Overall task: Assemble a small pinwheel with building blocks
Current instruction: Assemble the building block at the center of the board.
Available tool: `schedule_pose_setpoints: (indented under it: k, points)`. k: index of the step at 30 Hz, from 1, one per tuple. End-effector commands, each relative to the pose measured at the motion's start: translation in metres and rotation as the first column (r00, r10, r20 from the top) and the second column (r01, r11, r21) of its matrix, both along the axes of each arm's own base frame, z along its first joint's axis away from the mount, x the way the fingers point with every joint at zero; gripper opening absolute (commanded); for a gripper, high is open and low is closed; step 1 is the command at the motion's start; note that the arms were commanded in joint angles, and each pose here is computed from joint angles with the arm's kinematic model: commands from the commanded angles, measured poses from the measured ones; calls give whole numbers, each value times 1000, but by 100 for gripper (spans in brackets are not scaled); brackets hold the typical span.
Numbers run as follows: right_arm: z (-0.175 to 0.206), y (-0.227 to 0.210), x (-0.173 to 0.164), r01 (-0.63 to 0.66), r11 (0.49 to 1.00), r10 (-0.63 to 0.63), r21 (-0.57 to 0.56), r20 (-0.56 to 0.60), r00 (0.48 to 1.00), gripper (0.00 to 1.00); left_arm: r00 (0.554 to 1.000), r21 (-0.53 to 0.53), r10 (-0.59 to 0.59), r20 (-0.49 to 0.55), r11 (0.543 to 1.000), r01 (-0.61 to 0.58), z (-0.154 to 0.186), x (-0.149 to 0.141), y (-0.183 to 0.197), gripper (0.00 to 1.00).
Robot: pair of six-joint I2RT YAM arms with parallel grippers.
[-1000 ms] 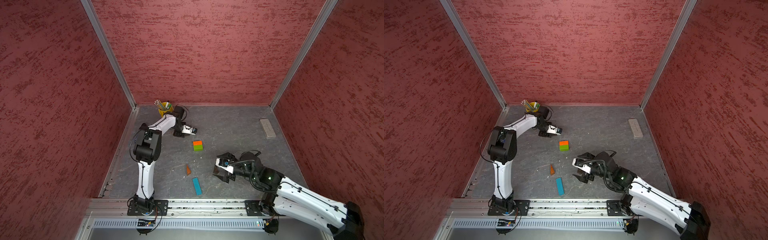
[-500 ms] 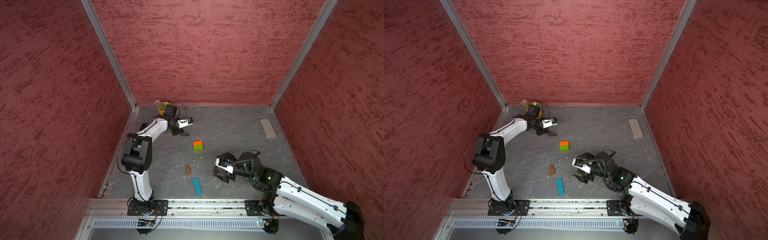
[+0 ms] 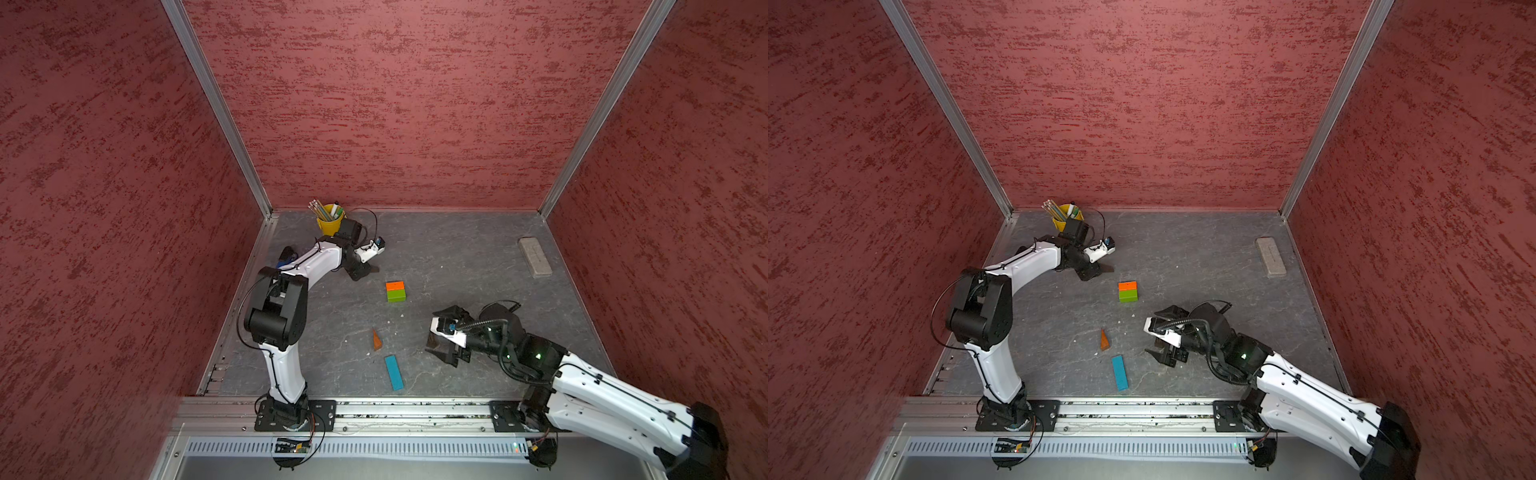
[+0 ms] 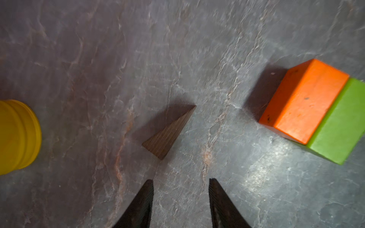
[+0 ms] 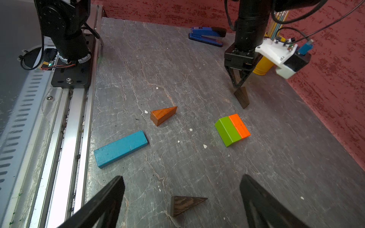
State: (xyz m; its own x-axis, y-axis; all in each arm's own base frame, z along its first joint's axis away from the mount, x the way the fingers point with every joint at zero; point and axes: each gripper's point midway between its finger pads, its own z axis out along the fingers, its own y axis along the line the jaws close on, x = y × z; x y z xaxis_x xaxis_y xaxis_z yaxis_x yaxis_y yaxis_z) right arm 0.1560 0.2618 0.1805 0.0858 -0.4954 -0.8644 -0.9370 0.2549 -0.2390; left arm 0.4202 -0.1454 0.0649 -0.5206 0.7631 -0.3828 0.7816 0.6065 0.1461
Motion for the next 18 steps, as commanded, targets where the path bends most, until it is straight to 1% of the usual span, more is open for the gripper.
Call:
schedule_pose_setpoints:
  k: [1,3,7,18]
  points:
    - [3,2,-3,-17,1000,17,6,-7,1000,94,998,36,57,-41,998,-55,-10,2,7,48]
    - [3,2,-3,-17,1000,17,7,-7,1000,94,996,50,60,-67,997,-57,-17,2,8,46]
    - [1,2,-3,-15,1000,15,1,-10,1000,94,996,41,44,-78,998,-41,-26,7,5,43]
    - [0,1,-2,-10,1000,10,0,-10,1000,94,998,58,10,-60,998,-6,-34,22,1,39]
